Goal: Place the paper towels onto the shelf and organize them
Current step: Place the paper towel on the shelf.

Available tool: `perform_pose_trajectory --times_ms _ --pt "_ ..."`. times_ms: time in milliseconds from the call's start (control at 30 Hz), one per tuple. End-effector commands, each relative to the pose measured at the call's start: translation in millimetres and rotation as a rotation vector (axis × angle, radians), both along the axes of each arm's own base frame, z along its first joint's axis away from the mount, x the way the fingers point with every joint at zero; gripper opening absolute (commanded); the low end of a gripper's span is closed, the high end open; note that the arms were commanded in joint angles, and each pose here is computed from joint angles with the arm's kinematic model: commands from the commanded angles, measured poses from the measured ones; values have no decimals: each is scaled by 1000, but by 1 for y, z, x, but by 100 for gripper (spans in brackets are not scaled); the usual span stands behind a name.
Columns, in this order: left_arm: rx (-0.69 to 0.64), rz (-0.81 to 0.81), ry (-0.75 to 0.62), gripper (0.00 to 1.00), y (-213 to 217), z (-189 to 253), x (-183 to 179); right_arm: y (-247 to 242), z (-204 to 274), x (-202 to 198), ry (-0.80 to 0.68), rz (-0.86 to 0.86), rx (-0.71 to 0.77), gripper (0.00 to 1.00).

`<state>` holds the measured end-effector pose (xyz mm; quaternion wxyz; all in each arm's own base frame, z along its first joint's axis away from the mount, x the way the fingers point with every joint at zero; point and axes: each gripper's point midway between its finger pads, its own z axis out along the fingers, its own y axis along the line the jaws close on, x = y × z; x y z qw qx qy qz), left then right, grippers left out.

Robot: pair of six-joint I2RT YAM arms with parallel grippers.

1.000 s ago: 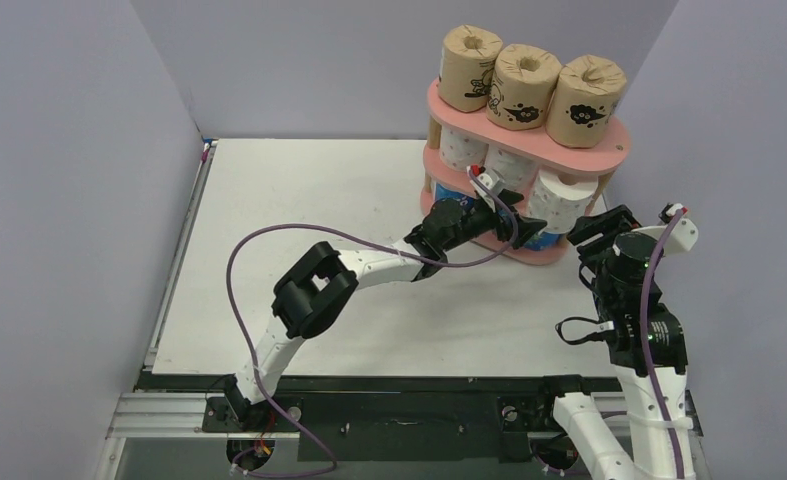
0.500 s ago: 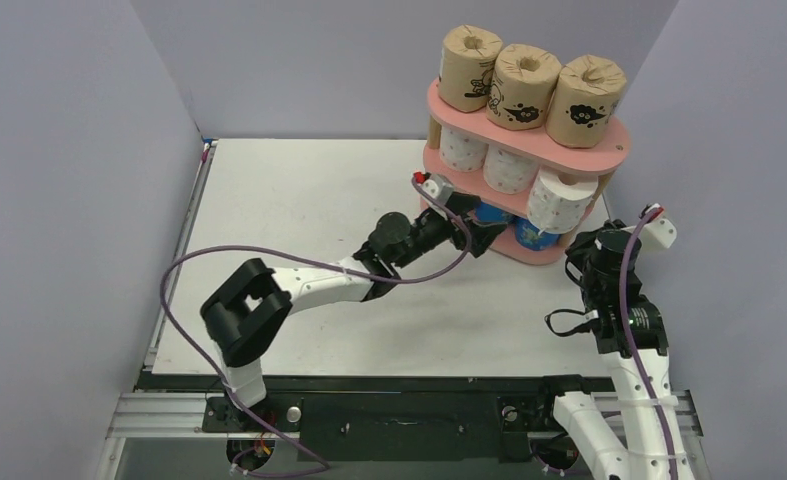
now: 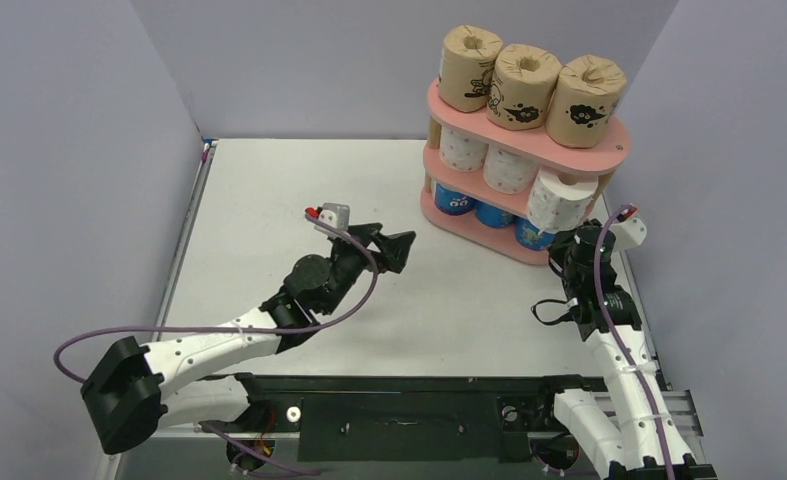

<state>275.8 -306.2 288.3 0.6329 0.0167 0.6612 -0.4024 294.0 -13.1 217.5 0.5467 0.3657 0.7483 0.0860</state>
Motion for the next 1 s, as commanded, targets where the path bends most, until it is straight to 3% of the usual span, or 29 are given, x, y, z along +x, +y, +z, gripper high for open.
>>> perform_pose_trajectory --times_ms 0,433,967 --pt "-19 57 59 89 24 -12 -9 1 20 20 -85 -9 20 0" --pt "-24 62 112 89 58 -44 -35 -9 25 37 -85 -55 6 0" --pt "-26 54 136 89 65 -59 -42 -17 30 55 -101 -94 7 0"
